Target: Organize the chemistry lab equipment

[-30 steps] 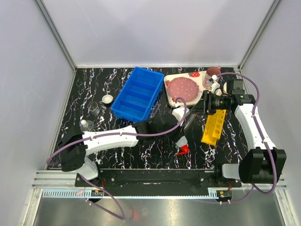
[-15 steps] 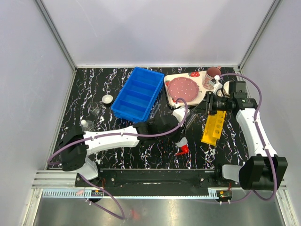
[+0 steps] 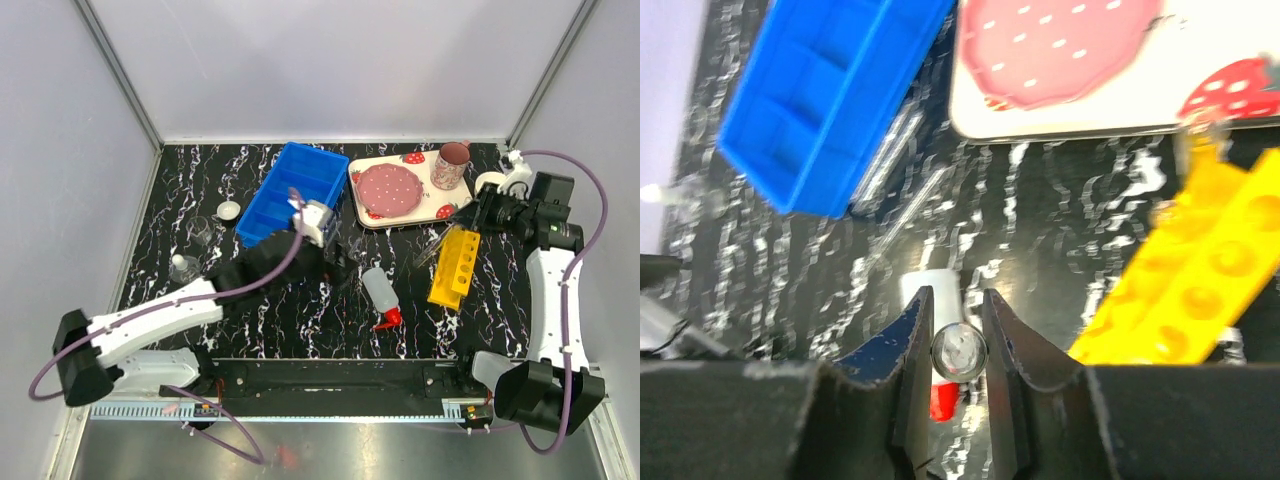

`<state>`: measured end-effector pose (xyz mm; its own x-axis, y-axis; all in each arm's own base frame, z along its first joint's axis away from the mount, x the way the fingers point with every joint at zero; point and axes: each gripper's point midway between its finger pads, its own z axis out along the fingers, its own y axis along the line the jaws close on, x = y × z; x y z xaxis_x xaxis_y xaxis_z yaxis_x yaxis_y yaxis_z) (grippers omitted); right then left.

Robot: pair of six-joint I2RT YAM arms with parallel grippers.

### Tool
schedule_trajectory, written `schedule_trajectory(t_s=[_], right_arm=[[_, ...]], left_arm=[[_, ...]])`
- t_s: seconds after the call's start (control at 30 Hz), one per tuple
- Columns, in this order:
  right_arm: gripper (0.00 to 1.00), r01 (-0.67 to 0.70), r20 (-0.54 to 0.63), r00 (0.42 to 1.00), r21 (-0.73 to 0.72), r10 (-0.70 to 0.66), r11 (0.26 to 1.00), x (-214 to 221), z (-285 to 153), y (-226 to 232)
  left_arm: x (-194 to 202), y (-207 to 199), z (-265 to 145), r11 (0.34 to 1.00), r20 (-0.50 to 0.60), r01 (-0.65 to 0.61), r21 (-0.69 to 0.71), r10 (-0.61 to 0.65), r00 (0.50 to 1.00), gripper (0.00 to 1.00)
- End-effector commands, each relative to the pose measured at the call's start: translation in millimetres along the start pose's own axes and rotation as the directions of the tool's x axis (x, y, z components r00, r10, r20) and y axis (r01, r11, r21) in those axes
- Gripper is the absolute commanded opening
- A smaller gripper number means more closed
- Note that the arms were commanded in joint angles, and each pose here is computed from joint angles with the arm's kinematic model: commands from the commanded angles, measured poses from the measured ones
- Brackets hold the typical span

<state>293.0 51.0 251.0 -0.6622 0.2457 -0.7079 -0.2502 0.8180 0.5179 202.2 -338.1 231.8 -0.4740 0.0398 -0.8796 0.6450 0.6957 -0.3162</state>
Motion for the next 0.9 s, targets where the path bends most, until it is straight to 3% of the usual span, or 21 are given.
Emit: schedule_trajectory(t_s=[0.0,0.2,0.53,0.87], right_arm=[[0.18,0.167,0.117,0.972,0.264,-0.204,0.950,-49,-20,-34],[0.18,0.209,0.129,0.954,0.367,-0.272,0.906,-72,-20,-56],[0.18,0.219,0.104,0.953,0.409,-0.284,0.886,-78,-8,-78],[0.18,0.206,0.081,0.963,0.387,-0.255,0.899,-72,6,-86]], left_arm=[[3,47,-32,0.995,0.029,0.079,-0.062,-0.077,0.997,0.99],[33,82,-64,0.983,0.040,0.145,-0.116,-0.141,0.989,0.99],[68,89,-70,0.974,0.030,0.204,-0.101,-0.202,0.979,0.99],[68,88,-67,0.976,0.019,0.195,-0.098,-0.194,0.981,0.99]])
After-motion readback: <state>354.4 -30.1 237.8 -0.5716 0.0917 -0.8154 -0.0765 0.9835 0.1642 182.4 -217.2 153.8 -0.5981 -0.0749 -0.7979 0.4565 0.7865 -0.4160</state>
